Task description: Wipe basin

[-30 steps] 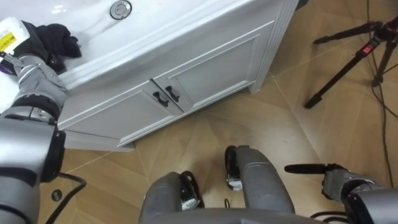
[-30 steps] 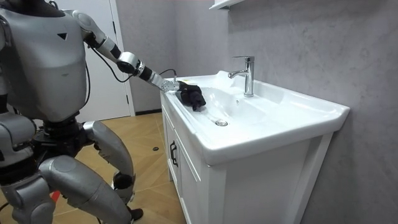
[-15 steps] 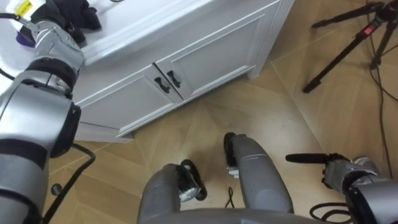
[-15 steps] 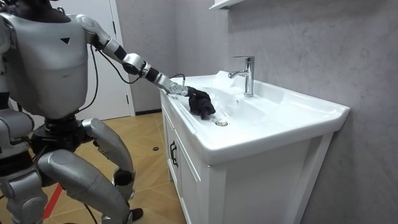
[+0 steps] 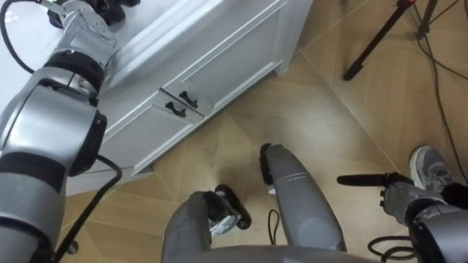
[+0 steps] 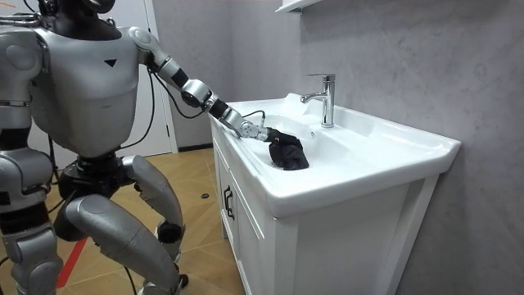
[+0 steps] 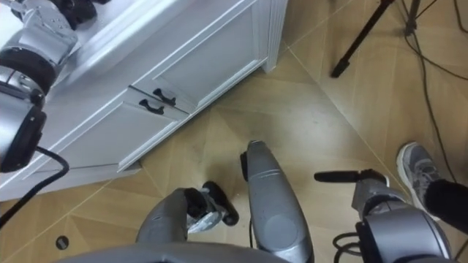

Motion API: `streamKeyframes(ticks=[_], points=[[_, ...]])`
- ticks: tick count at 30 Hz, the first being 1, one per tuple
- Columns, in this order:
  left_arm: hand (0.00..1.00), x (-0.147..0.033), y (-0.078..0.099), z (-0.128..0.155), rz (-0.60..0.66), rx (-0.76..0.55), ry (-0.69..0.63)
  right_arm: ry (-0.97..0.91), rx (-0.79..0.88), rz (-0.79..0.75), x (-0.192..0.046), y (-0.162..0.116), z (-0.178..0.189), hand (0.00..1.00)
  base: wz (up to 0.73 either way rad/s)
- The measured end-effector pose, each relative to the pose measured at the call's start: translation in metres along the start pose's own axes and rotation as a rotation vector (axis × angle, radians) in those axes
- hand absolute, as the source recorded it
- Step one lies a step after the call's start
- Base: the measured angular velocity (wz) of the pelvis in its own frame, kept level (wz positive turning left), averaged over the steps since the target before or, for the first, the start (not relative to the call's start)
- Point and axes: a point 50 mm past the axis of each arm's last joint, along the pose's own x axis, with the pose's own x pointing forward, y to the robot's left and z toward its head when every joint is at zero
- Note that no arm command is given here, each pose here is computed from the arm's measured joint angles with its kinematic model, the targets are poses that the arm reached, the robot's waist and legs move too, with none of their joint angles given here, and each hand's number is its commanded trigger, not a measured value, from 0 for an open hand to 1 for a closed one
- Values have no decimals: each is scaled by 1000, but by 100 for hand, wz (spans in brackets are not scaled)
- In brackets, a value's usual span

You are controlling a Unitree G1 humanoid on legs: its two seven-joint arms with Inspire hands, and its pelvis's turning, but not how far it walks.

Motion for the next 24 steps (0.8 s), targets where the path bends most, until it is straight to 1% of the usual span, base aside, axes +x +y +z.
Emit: streamKeyframes(ticks=[2, 6, 10, 13, 16, 18, 21, 24], points=[[100, 0, 1, -1, 11, -1, 5, -2, -16, 6, 0, -2, -2, 0, 0], [100, 3, 10, -4, 63, 2, 13, -10, -51, 1, 1, -7, -1, 0, 2], [100, 3, 11, -5, 81, 3, 16, -2, -55, -9, 2, -12, -5, 0, -4], [100, 3, 13, 1, 105, -9, 0, 1, -56, -8, 2, -12, -6, 0, -6], [100, 2, 13, 14, 119, -39, -51, -4, -76, -8, 2, -13, -7, 0, 0], [100, -1, 13, 33, 136, -87, -136, -30, -87, -1, 2, -12, -3, 0, -2], [100, -7, 11, 52, 153, -131, -225, -31, -87, 4, 2, -13, -7, 0, -6], [100, -11, 8, 62, 165, -143, -284, -46, -84, 15, 2, -12, -6, 0, -1]])
